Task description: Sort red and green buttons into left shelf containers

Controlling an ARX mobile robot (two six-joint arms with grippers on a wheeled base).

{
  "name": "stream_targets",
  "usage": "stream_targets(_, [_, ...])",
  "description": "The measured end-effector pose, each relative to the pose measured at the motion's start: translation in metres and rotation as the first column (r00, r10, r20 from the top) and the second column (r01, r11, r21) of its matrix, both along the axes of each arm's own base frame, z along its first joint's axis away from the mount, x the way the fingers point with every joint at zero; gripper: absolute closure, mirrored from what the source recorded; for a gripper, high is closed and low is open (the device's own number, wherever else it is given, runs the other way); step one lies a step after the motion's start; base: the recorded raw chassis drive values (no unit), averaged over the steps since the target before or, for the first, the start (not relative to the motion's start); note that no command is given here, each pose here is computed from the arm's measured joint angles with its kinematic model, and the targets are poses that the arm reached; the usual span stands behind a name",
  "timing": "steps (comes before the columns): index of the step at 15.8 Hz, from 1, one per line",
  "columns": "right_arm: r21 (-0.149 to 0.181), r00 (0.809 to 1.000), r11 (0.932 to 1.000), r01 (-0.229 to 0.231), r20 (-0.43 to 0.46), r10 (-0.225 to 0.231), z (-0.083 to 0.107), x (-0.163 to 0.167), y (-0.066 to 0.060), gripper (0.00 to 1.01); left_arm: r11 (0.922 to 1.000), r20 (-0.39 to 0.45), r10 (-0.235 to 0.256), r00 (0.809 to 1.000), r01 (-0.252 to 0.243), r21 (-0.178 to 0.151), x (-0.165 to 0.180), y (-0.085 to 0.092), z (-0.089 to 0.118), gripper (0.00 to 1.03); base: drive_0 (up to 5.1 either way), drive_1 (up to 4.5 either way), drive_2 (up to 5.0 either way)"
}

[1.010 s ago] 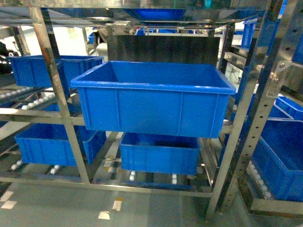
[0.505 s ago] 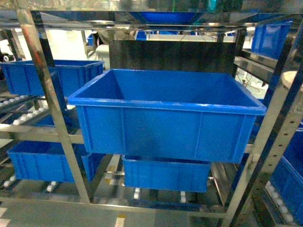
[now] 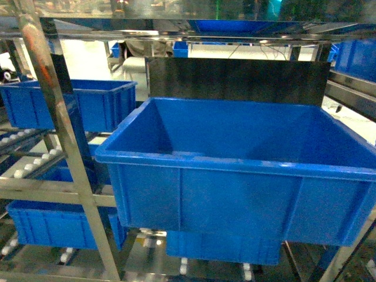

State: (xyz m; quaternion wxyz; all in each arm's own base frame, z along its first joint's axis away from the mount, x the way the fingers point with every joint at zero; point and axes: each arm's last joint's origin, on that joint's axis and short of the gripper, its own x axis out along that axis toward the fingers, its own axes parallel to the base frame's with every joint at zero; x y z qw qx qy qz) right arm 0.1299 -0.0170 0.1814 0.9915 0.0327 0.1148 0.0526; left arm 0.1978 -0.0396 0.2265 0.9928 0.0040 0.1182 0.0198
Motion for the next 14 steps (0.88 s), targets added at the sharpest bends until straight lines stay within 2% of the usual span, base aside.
stream_targets(2, [0.000, 1.000, 1.0000, 0.000, 0.001, 0.000, 0.0001, 0.0000, 0.0000, 0.71, 1.0000, -0.004, 0.000, 1.000, 0.000, 0.001, 0.0000, 0.0000, -0.0005, 0.79, -0.4, 3.55, -4.3])
stream_targets(14, [0.000, 1.000, 1.0000, 0.000, -0.001, 0.000, -0.0001, 0.0000, 0.0000, 0.71, 1.0000, -0.003, 0.001, 1.000, -0.001, 0.001, -0.0002, 0.0001, -0.0002, 0.79, 0.0, 1.27, -1.2])
